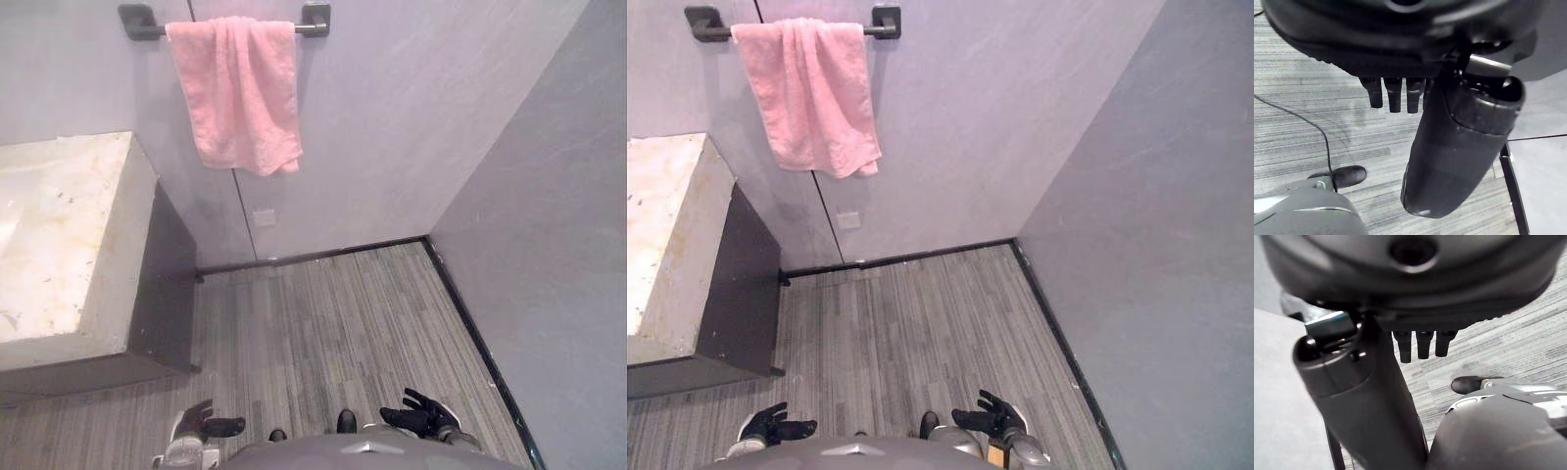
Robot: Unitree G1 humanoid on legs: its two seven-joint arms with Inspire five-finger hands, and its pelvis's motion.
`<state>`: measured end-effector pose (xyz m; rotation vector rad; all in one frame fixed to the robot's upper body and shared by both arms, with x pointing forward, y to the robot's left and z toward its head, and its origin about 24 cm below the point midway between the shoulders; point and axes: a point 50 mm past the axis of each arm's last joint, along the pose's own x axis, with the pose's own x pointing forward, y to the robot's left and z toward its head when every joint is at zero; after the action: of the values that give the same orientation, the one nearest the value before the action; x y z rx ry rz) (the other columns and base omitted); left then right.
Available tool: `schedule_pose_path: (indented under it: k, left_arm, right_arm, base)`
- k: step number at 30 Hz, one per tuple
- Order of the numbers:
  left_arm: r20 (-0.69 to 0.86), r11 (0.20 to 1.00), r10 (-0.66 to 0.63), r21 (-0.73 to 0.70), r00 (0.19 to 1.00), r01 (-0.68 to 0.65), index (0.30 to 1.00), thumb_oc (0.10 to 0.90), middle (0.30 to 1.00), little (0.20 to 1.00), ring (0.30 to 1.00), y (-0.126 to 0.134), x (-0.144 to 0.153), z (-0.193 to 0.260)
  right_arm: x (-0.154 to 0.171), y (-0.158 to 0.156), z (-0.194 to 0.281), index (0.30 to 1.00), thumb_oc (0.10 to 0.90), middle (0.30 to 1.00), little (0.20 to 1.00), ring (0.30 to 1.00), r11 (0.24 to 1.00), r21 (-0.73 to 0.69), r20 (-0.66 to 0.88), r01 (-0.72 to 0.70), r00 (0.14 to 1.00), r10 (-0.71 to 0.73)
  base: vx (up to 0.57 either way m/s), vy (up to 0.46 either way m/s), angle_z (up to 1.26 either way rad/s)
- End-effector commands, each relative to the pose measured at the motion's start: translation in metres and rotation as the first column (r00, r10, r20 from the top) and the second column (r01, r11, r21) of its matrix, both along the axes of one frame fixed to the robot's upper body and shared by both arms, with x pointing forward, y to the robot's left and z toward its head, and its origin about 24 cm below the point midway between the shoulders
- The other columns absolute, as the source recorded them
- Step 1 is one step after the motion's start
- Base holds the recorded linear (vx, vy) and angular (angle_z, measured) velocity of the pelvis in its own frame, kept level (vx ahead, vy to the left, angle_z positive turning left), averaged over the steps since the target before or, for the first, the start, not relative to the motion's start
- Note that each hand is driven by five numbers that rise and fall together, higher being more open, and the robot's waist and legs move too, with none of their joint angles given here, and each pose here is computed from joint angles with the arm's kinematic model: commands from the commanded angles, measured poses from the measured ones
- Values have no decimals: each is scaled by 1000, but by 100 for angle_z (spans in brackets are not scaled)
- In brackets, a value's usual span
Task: Organize the bathroom.
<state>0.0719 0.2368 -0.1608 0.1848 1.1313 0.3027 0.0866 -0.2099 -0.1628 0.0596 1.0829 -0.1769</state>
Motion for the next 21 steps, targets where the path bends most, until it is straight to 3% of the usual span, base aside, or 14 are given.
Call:
schedule_pose_path:
  k: [1, 21]
  left_arm:
    - [40, 1000, -14, 9, 999, 14, 900, 800, 900, 900, 900, -2, 14, 2]
    - [-8, 999, 45, 18, 999, -45, 900, 800, 900, 900, 900, -1, 6, -1]
  right_arm:
    - [17, -11, 7, 900, 800, 900, 900, 900, 998, -46, 62, -41, 997, 44]
    - [16, -11, 6, 900, 800, 900, 900, 900, 997, -52, 61, -51, 997, 54]
  base:
    - [0, 0, 0]
    - [0, 0, 0]
